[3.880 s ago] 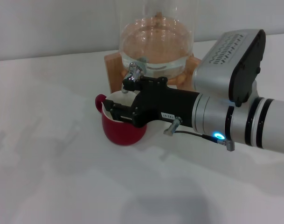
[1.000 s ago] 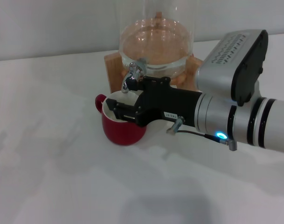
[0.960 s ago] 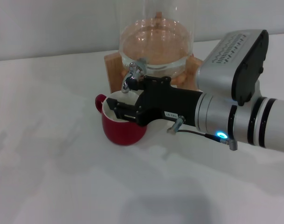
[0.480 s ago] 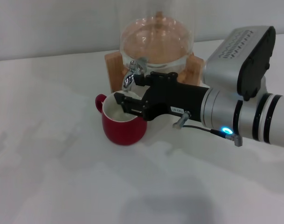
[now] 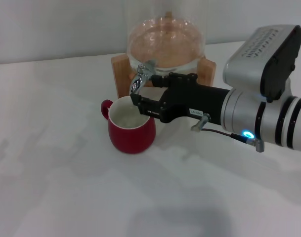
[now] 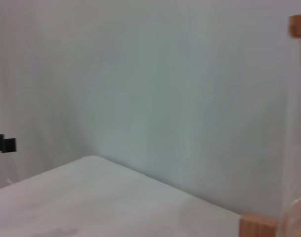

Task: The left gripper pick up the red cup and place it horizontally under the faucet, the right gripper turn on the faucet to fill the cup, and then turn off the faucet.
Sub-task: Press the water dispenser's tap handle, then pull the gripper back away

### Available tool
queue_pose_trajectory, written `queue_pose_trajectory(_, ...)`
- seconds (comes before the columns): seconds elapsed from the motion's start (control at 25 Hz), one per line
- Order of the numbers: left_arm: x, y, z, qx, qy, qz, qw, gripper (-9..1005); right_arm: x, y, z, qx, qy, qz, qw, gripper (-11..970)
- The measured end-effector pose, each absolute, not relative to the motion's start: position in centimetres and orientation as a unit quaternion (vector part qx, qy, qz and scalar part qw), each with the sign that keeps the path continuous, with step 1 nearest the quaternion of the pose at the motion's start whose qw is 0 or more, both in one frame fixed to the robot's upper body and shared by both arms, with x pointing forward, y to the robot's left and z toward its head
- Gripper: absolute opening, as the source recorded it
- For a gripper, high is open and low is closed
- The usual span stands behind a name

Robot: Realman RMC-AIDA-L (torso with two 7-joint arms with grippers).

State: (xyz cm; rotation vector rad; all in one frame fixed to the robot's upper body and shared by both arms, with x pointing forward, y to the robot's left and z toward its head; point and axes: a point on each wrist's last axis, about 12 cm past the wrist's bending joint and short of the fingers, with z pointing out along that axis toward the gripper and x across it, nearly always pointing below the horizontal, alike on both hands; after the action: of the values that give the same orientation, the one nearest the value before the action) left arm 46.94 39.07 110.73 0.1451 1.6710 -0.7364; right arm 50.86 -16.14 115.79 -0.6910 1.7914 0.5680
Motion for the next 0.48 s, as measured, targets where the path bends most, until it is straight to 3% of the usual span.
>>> queue_pose_trajectory(0.48,46.8,39.03,110.69,0.063,0.723,-0.321,0.608,863,51.17,-16.97,115.89,-0.28,0.755,0.228,0.547,652)
